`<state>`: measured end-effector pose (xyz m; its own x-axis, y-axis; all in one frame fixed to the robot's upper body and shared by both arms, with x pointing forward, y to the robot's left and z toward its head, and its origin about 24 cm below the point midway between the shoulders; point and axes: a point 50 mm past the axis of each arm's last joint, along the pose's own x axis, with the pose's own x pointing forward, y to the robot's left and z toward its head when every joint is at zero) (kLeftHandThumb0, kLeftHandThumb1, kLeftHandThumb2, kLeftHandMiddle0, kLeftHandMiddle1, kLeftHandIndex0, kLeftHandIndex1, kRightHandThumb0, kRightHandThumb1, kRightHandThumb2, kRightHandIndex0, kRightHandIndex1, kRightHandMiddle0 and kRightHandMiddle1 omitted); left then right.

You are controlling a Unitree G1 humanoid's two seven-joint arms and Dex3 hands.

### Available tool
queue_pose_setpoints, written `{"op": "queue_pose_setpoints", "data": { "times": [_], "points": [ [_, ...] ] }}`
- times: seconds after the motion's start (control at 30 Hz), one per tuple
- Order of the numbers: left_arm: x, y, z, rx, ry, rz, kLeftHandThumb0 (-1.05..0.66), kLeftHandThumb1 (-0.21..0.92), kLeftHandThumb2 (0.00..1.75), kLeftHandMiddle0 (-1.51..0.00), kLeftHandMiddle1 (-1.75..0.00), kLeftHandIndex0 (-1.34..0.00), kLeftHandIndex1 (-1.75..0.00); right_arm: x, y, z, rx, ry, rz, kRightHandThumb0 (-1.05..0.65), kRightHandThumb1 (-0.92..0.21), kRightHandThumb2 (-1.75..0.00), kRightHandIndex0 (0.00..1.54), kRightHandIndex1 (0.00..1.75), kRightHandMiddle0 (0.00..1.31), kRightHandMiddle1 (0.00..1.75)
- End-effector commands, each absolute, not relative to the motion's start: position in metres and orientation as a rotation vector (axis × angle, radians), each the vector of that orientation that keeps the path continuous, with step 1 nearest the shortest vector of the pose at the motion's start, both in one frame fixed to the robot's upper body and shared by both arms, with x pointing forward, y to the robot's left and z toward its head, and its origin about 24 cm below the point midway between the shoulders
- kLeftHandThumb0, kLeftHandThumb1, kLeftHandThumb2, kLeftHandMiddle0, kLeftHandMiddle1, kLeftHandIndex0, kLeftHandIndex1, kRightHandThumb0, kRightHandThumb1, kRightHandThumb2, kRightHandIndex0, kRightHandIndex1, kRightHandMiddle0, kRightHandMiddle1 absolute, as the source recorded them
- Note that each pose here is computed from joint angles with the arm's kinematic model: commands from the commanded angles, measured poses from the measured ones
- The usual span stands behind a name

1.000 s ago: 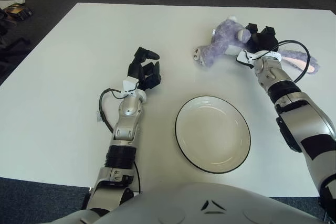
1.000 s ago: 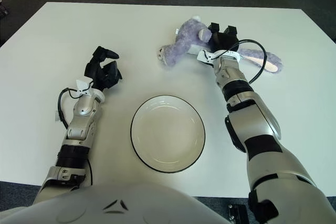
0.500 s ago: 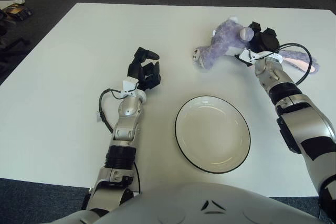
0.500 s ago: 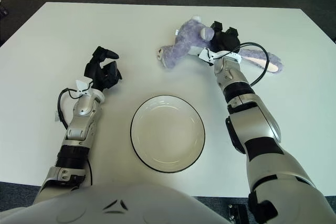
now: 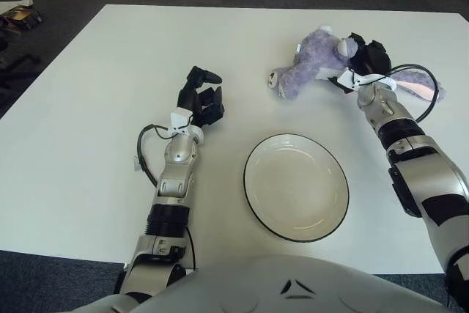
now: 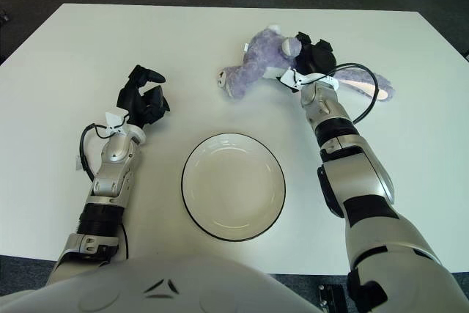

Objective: Put the doll into the plate.

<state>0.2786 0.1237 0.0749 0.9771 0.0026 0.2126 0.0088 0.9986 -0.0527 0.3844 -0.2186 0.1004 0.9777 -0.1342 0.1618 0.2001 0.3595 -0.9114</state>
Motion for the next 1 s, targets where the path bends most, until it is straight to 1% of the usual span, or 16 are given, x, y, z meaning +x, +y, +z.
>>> {"op": "queue_pose_setpoints", "data": {
  "times": [0.0,0.1,0.3,0.63,0.97],
  "points": [
    [0.269,0.127,0.054,-0.051,-0.141,0.006,-0.38,0.71,0.81,-0.96,-1.75,-0.32,-1.75,0.374,-0.224,0.074,-1.141,0.054,-0.171,0.51,-0.21,-1.44,0.69,1.75,0.86,1.75],
    [0.269,0.127,0.053,-0.049,-0.144,0.007,-0.38,0.71,0.81,-0.97,-1.75,-0.32,-1.75,0.374,-0.225,0.074,-1.120,0.059,-0.175,0.52,-0.19,-1.46,0.71,1.75,0.91,1.75],
    [0.268,0.127,0.053,-0.041,-0.143,0.010,-0.38,0.70,0.82,-0.99,-1.75,-0.32,-1.75,0.372,-0.227,0.075,-1.095,0.062,-0.176,0.52,-0.19,-1.47,0.71,1.75,0.94,1.75],
    [0.266,0.128,0.051,-0.047,-0.134,0.004,-0.38,0.70,0.83,-1.00,-1.75,-0.33,-1.75,0.369,-0.228,0.074,-1.065,0.070,-0.180,0.51,-0.20,-1.45,0.70,1.75,0.95,1.75],
    [0.266,0.129,0.051,-0.044,-0.149,-0.002,-0.38,0.67,0.86,-1.03,-1.75,-0.35,-1.75,0.365,-0.231,0.087,-0.970,0.047,-0.147,0.51,-0.21,-1.45,0.70,1.75,0.95,1.75]
  ]
}}
